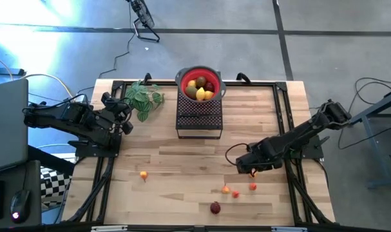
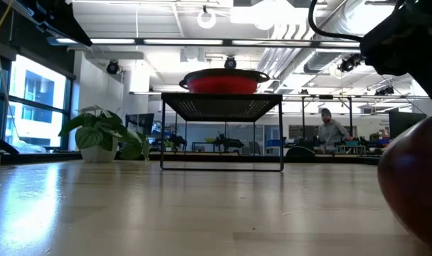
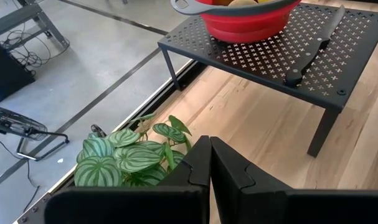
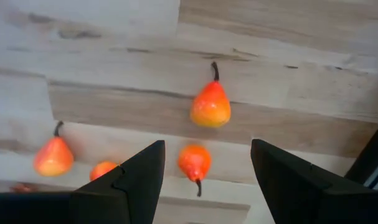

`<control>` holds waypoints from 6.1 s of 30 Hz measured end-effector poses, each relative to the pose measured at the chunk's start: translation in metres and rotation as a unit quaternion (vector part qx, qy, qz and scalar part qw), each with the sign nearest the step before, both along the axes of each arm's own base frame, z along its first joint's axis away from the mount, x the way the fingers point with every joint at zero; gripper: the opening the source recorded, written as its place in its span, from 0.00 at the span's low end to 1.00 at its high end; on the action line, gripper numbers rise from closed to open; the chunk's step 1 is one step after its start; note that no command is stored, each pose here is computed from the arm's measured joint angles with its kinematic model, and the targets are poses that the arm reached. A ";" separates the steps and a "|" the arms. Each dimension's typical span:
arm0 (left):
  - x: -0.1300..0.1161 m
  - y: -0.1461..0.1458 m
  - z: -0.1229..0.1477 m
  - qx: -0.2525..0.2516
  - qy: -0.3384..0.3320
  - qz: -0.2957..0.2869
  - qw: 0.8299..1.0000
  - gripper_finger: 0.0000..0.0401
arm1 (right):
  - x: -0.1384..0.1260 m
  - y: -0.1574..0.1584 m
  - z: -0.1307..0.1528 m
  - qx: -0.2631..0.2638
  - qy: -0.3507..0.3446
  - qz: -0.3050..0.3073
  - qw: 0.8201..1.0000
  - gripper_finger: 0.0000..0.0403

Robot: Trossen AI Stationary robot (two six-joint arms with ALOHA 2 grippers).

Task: Pick & Place Fruit
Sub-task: Put the pear into the red strainer bowl

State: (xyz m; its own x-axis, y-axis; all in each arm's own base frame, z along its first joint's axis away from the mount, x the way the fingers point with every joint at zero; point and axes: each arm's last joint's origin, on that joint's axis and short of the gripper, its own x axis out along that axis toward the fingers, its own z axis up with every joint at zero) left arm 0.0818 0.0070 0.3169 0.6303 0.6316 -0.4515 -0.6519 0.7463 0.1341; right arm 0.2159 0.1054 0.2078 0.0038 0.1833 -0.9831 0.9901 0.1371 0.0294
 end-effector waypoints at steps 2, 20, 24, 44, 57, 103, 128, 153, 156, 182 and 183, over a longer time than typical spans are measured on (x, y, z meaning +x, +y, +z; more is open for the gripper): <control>0.000 0.000 0.000 0.000 0.000 0.000 1.000 0.00 | 0.000 0.000 0.000 -0.005 -0.002 -0.006 1.000 0.57; 0.000 0.000 0.000 0.000 0.000 0.000 1.000 0.00 | -0.002 0.002 -0.035 0.002 -0.012 -0.018 1.000 0.57; 0.000 0.000 0.000 0.000 0.000 0.000 1.000 0.00 | -0.005 0.000 -0.041 0.003 -0.003 -0.018 1.000 0.57; 0.000 0.000 0.000 0.001 0.002 0.000 1.000 0.00 | -0.010 -0.002 -0.055 0.004 -0.012 -0.016 1.000 0.57; 0.000 0.000 0.000 0.001 0.002 0.000 1.000 0.00 | -0.013 0.003 -0.060 0.013 -0.024 -0.004 1.000 0.49; 0.000 0.000 0.000 0.001 0.002 0.000 1.000 0.00 | -0.025 0.012 -0.072 -0.029 -0.049 -0.026 0.998 0.40; -0.001 0.000 -0.001 0.001 0.004 0.000 1.000 0.00 | -0.025 0.009 -0.045 -0.021 -0.130 -0.020 0.991 0.33; -0.001 0.000 -0.002 0.002 0.011 0.000 1.000 0.00 | 0.027 -0.048 0.073 -0.213 -0.625 -0.016 0.751 0.31; -0.001 0.000 -0.002 0.002 0.011 0.000 1.000 0.00 | 0.032 -0.059 0.083 -0.235 -0.657 0.002 0.716 0.32; -0.002 0.000 -0.002 0.003 0.013 0.000 1.000 0.00 | 0.094 -0.129 0.178 -0.441 -0.579 0.150 0.669 0.30; -0.002 0.000 -0.002 0.003 0.013 0.000 1.000 0.00 | 0.099 -0.133 0.180 -0.442 -0.569 0.157 0.675 0.30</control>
State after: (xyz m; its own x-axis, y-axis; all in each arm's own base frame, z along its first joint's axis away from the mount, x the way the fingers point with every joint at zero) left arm 0.0802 0.0073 0.3152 0.6179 0.6346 -0.4642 -0.6488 0.7450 0.1548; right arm 0.3146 -0.0275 0.3877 0.9465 -0.3061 -0.1017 0.3134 0.7979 0.5150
